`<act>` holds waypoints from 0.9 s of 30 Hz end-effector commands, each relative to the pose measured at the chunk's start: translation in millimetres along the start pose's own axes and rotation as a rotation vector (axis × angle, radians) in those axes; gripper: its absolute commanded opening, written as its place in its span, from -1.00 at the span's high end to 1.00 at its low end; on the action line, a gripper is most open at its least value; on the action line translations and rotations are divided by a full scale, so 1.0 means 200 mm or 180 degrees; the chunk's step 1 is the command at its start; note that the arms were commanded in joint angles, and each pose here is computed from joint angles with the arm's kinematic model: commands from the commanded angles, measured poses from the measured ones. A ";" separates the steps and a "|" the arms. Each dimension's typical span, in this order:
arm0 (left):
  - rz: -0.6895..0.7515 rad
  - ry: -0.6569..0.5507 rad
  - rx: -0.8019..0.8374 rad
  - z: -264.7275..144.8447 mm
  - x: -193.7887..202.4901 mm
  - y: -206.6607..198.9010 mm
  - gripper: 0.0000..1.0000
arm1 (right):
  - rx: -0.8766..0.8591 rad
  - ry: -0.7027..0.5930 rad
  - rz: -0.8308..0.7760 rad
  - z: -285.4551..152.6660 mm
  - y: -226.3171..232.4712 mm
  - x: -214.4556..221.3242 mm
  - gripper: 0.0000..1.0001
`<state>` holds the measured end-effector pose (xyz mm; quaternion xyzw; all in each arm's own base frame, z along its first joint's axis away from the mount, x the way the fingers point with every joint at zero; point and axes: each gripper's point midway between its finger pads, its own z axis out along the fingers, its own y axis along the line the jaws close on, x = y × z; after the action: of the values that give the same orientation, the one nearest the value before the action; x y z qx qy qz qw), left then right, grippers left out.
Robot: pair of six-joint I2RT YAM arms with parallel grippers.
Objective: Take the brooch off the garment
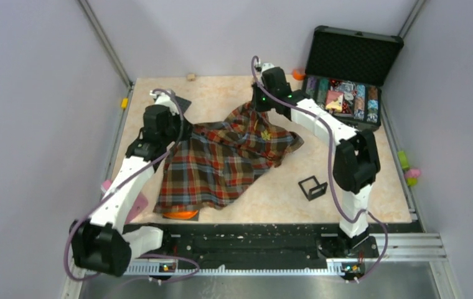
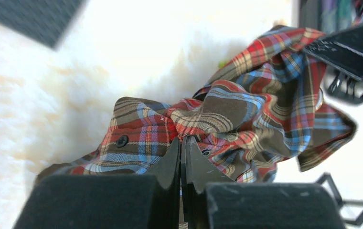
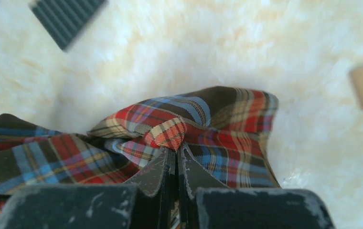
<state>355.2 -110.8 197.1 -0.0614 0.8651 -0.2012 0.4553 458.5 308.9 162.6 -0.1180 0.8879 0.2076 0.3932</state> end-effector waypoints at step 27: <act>0.0667 -0.1407 0.0428 -0.67 -0.52 -0.47 1.00 | -0.0149 -0.1562 -0.0066 -1.41 0.29 -0.60 1.00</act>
<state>306.9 -146.2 337.1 0.0459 0.7685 -0.2041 0.6047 364.1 242.6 401.6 -0.1044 0.7716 0.2233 0.5864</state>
